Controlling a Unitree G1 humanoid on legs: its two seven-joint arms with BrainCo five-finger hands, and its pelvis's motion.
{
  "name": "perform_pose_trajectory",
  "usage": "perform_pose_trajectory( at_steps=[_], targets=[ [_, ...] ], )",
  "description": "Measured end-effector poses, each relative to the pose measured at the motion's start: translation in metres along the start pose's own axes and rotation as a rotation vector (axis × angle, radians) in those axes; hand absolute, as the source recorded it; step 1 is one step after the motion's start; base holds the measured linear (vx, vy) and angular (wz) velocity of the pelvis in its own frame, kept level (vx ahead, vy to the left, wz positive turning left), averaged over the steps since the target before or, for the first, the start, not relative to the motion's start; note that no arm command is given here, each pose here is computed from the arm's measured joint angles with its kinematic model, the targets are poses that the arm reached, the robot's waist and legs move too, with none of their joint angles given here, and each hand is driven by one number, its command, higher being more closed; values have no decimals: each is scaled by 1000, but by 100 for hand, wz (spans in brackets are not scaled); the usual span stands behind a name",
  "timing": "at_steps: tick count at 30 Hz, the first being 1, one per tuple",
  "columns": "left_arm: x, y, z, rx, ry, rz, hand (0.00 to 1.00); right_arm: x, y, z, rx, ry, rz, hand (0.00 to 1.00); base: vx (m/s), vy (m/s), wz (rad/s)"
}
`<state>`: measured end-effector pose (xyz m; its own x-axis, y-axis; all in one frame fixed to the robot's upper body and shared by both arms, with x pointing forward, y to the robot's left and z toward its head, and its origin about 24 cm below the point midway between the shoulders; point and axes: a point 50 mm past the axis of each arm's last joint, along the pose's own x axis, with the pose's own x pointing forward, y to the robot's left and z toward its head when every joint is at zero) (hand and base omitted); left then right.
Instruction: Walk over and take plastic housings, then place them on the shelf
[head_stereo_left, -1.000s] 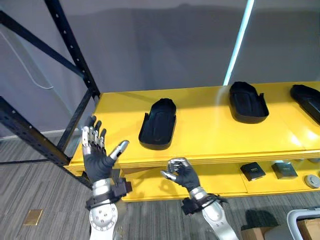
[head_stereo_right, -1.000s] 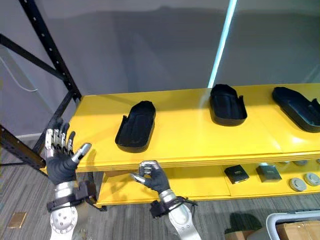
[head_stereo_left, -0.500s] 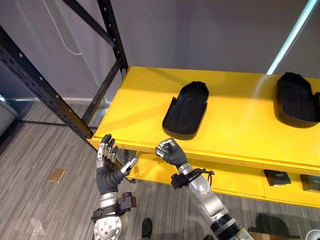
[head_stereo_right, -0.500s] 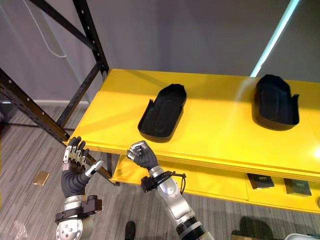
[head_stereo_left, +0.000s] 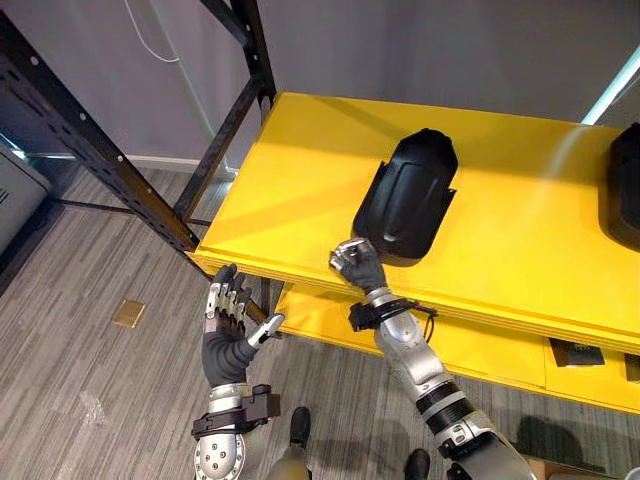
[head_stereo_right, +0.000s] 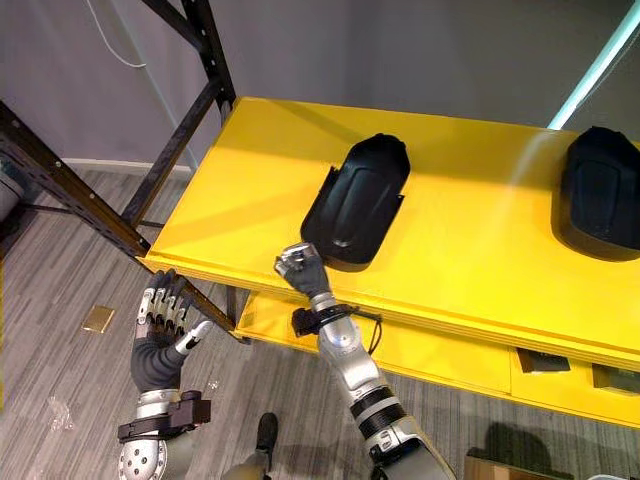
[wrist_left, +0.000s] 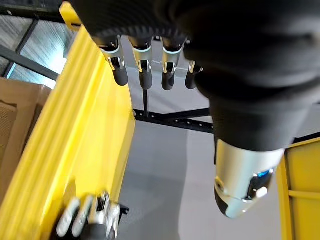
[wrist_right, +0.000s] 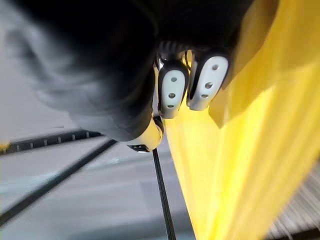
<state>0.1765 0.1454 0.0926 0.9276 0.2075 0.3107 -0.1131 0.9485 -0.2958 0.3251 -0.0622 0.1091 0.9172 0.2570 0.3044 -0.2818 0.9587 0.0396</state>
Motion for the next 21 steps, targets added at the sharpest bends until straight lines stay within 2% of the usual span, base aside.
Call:
perform_pose_trajectory(
  at_steps=[11,21],
  targets=[
    [0,1,-1,-36,10,4,0,2,-33,8,-19,-30,-178,100,-3,0,0],
    [0,1,-1,-54,18,-11,0,11,-41,14,-61,-41,-194,100,-3,0,0]
  ],
)
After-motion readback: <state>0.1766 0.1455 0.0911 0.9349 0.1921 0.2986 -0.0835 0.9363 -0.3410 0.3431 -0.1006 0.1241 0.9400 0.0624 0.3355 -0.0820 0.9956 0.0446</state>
